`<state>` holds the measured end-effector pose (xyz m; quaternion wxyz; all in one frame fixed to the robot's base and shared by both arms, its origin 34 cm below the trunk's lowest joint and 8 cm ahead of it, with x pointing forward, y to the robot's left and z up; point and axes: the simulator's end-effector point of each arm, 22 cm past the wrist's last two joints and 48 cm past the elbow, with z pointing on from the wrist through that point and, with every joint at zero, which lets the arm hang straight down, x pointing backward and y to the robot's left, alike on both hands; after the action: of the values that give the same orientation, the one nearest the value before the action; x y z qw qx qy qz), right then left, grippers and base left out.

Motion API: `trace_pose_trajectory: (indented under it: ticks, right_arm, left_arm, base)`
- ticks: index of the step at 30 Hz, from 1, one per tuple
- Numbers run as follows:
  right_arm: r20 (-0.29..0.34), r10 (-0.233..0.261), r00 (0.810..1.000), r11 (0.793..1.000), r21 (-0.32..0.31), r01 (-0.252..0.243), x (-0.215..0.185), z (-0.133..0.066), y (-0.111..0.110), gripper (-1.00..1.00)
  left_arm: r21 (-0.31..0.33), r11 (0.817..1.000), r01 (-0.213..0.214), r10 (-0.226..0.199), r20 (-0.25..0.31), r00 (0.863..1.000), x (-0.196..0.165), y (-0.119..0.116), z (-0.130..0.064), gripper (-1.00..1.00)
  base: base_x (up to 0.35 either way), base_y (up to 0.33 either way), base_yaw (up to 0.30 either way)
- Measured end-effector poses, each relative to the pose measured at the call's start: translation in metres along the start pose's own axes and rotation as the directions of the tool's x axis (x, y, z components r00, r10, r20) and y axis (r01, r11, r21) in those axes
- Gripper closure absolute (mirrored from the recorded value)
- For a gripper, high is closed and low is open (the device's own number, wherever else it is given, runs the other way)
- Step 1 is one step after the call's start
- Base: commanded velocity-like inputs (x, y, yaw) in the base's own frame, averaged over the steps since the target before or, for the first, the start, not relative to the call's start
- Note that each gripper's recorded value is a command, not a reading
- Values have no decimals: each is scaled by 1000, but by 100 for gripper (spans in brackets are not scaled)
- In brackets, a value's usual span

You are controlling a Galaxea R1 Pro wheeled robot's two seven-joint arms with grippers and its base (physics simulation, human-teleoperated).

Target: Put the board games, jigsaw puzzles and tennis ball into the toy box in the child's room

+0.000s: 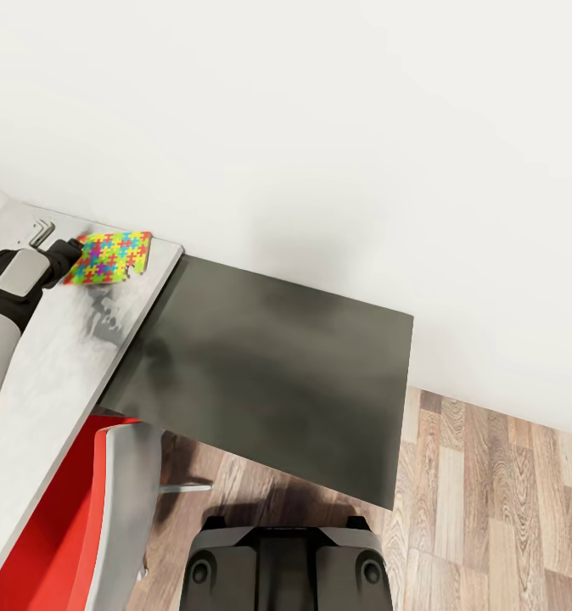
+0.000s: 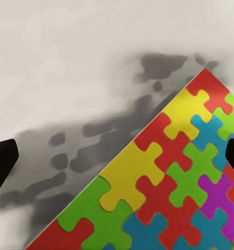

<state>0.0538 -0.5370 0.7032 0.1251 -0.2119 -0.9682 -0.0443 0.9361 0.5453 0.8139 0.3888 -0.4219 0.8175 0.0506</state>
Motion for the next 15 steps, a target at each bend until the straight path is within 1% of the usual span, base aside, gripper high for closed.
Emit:
trace_pose_trajectory:
  ticks: [8, 11, 15]
  right_arm:
    - [-1, 0, 1000, 1000, 1, 0, 0, 0, 0, -100]
    - [-1, 0, 1000, 1000, 1, 0, 0, 0, -1, -100]
    - [-1, 0, 1000, 1000, 1, 0, 0, 0, -1, -100]
  left_arm:
    - [-6, 1000, 7, -7, -7, 1000, 3, 4, 1, -100]
    - [-7, 1000, 21, -21, -10, 1000, 4, 5, 1, -100]
    - [-7, 1000, 28, -28, -11, 1000, 4, 5, 1, -100]
  base:
    - [0, 0, 0]
    - [0, 0, 0]
    - [0, 0, 0]
